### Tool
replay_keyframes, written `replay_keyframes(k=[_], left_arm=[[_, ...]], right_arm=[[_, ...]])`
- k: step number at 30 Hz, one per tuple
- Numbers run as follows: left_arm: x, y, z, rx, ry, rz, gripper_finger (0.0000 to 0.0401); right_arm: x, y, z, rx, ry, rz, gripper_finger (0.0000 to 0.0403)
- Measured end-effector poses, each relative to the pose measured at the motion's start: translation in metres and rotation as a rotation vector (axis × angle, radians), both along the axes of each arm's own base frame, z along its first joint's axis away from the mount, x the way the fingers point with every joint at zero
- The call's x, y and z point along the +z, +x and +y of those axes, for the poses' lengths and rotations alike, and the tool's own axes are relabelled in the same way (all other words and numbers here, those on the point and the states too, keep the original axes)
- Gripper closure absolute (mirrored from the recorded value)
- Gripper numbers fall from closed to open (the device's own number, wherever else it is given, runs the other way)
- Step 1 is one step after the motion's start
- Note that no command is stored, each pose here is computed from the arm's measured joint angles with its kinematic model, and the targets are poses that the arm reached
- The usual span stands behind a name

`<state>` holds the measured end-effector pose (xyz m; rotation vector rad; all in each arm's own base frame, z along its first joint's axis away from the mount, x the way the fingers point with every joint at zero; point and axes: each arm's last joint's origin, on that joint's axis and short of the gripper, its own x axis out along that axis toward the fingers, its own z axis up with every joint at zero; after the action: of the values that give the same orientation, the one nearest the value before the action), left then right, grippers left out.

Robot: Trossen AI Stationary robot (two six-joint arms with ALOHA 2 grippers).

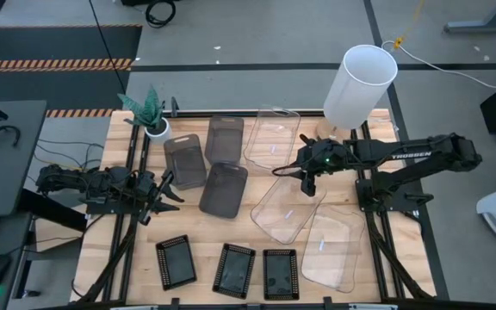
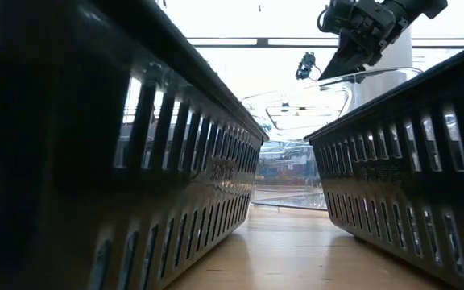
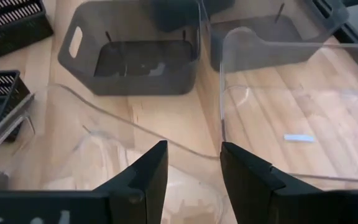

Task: Stack baskets by color
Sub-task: Stack the middle transparent bin on the top transparent bin

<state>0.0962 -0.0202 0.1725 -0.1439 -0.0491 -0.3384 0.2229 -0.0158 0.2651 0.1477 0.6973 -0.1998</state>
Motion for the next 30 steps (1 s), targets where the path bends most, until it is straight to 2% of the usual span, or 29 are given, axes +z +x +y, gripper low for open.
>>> replay_keyframes(k=[5,13,24,30], left_arm=[[-0.0001,0.0000,-0.0001,-0.001,0.000,0.001,0.0284],[-0.0001,0.0000,-0.0001,-0.001,0.000,0.001,0.0284],[0.0000,0.0000,0.0000,-0.001,0.000,0.000,0.0284],[0.0000,0.0000,0.0000,-0.001,0.000,0.000,0.0284]], right_arm=[[0.0108,0.0031,-0.0011,-0.005,-0.036,0.007,0.0249],[0.0120,0.0020,-0.0015,-0.009,-0.050,0.047,0.0249],[0.0072,-0.0025,0.0000,-0.012,0.012,0.108,0.0249],[0.0069,-0.0065,-0.0022,-0.035,0.036,0.203,0.0249]])
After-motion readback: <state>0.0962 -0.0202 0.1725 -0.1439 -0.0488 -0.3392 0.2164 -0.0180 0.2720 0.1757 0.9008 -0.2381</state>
